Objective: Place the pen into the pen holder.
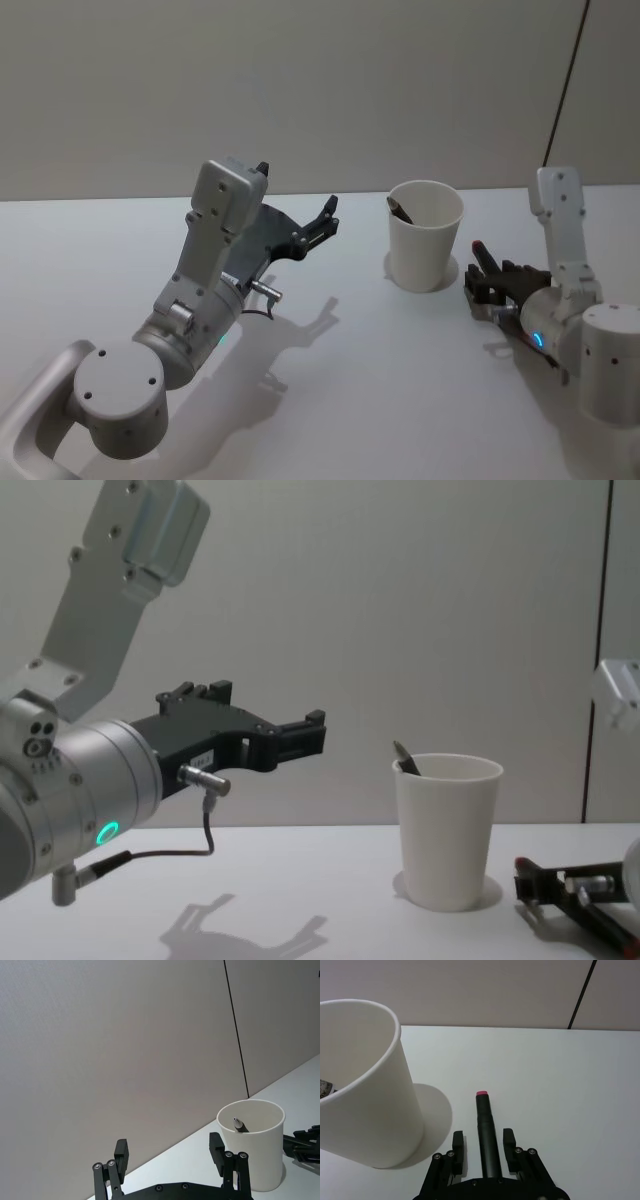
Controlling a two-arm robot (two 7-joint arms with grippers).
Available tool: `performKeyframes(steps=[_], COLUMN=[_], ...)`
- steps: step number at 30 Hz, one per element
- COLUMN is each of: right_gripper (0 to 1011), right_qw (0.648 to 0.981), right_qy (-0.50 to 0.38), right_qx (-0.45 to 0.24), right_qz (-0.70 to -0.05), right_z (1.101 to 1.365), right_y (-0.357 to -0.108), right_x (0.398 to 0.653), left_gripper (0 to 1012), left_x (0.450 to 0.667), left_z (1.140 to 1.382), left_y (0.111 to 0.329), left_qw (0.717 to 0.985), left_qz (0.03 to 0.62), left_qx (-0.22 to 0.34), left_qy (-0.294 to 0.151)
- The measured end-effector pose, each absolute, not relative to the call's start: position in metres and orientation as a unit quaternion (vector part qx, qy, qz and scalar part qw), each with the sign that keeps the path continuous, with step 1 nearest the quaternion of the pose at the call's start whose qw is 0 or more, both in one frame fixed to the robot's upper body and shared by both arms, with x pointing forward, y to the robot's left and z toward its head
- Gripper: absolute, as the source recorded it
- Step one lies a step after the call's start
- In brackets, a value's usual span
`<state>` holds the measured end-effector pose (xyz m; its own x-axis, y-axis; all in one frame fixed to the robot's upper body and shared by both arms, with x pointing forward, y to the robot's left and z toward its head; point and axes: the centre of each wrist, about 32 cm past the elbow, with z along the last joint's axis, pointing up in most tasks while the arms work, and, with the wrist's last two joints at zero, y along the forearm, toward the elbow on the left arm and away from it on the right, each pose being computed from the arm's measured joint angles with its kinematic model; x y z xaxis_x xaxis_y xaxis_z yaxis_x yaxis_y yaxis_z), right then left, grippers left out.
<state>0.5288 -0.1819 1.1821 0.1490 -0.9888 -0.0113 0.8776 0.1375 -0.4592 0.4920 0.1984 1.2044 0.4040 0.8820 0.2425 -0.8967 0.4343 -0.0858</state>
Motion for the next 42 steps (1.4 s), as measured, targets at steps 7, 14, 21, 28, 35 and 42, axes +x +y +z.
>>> performKeyframes(steps=[7, 14, 21, 28, 35, 42], right_gripper=[437, 314, 201, 187, 187, 187], right_qw=[0.736, 0.733, 0.731, 0.731, 0.734, 0.744], right_qy=[0.163, 0.169, 0.173, 0.175, 0.166, 0.14], right_qx=[-0.172, -0.165, -0.161, -0.159, -0.155, -0.138], right_qz=[-0.634, -0.638, -0.64, -0.64, -0.64, -0.638], right_z=[1.1819, 1.1814, 1.181, 1.181, 1.18, 1.182], right_y=[-0.1823, -0.1832, -0.1837, -0.1837, -0.184, -0.1843], right_x=[0.5285, 0.5281, 0.5275, 0.5273, 0.5261, 0.5242], left_gripper=[1001, 1001, 1001, 1001, 1001, 1001], left_x=[0.492, 0.492, 0.492, 0.492, 0.492, 0.492], left_z=[1.2044, 1.2044, 1.2044, 1.2044, 1.2044, 1.2044], left_y=[0.1984, 0.1984, 0.1984, 0.1984, 0.1984, 0.1984], left_qw=[0.837, 0.837, 0.837, 0.837, 0.837, 0.837], left_qz=[0.531, 0.531, 0.531, 0.531, 0.531, 0.531], left_qx=[0.029, 0.029, 0.029, 0.029, 0.029, 0.029], left_qy=[-0.126, -0.126, -0.126, -0.126, -0.126, -0.126])
